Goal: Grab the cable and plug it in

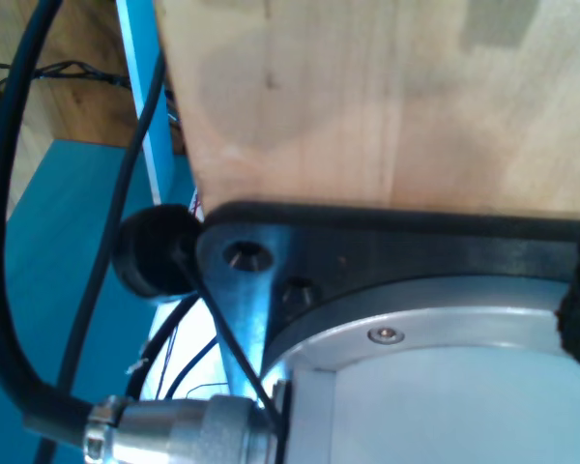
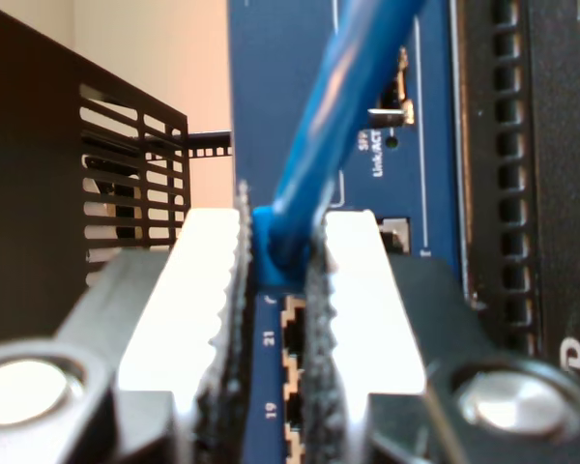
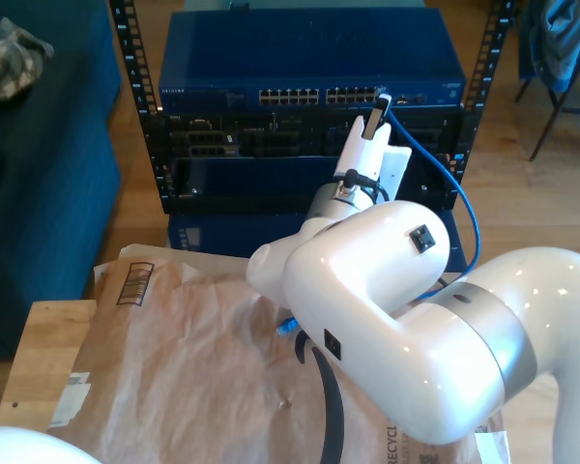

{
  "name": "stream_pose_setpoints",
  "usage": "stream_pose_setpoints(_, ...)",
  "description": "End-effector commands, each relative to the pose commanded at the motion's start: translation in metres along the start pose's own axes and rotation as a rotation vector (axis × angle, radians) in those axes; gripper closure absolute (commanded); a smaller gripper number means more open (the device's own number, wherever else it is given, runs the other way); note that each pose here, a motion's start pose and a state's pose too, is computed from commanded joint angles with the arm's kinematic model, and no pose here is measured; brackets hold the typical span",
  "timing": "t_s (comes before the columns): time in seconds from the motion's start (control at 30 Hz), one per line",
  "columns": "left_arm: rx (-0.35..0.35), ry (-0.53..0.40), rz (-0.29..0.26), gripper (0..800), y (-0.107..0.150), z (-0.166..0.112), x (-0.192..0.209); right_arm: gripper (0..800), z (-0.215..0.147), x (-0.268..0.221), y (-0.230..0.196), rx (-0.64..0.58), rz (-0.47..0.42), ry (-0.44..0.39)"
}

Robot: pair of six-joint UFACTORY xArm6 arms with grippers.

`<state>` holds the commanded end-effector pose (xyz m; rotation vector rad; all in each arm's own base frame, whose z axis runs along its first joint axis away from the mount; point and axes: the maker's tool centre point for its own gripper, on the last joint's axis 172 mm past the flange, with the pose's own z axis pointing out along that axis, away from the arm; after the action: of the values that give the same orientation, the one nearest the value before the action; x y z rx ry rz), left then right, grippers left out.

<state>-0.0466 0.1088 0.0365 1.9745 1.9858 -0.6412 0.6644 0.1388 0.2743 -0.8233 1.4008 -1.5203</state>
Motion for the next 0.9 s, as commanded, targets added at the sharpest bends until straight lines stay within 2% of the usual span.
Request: stream_pose_setpoints(0.9, 0.000, 0.000, 0.000, 0, 0.000, 0.000, 0.000, 800, 0.004, 0.002, 0.009, -0.021, -0.017, -0.011)
